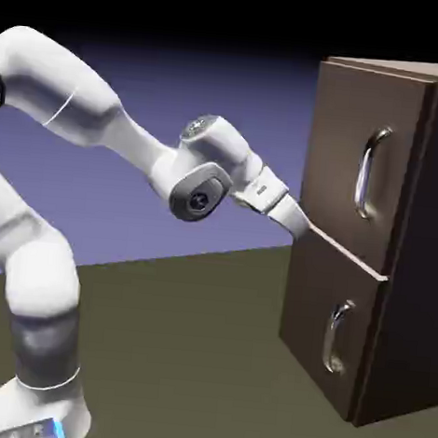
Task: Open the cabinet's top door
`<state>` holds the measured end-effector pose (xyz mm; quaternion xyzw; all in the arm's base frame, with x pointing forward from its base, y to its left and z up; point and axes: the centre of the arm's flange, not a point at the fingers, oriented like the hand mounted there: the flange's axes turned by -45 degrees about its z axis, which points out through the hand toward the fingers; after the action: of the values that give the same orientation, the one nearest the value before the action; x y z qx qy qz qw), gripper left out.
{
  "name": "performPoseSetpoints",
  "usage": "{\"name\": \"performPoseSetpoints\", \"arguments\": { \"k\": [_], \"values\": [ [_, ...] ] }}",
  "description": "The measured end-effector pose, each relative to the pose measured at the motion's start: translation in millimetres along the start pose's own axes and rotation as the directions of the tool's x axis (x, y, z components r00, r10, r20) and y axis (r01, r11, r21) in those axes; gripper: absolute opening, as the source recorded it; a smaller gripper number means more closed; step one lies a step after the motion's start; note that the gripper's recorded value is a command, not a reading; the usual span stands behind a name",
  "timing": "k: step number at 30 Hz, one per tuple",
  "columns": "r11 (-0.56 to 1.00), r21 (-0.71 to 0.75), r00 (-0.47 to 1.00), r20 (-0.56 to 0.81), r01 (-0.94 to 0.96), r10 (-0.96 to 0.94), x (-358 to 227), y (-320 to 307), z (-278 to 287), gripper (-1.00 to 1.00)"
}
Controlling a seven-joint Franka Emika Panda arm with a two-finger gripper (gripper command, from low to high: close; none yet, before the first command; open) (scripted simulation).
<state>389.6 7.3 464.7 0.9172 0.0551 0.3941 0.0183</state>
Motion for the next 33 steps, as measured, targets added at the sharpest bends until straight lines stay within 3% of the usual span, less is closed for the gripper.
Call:
{"name": "performPoseSetpoints", "arguments": {
  "k": [8,18,25,33],
  "values": [
    [0.916,-0.042,0.912,-0.087,0.398,-0.401,28.1,-10.6,-28.9,0.00],
    [0.613,-0.182,0.600,-0.125,0.769,-0.790,48.7,-14.2,-62.4,0.00],
    [0.315,-0.298,0.306,-0.079,0.901,-0.949,55.1,-9.0,-81.0,0.00],
    [-0.057,-0.402,-0.041,0.048,0.914,-0.998,56.1,4.9,-94.5,0.00]
  ]
}}
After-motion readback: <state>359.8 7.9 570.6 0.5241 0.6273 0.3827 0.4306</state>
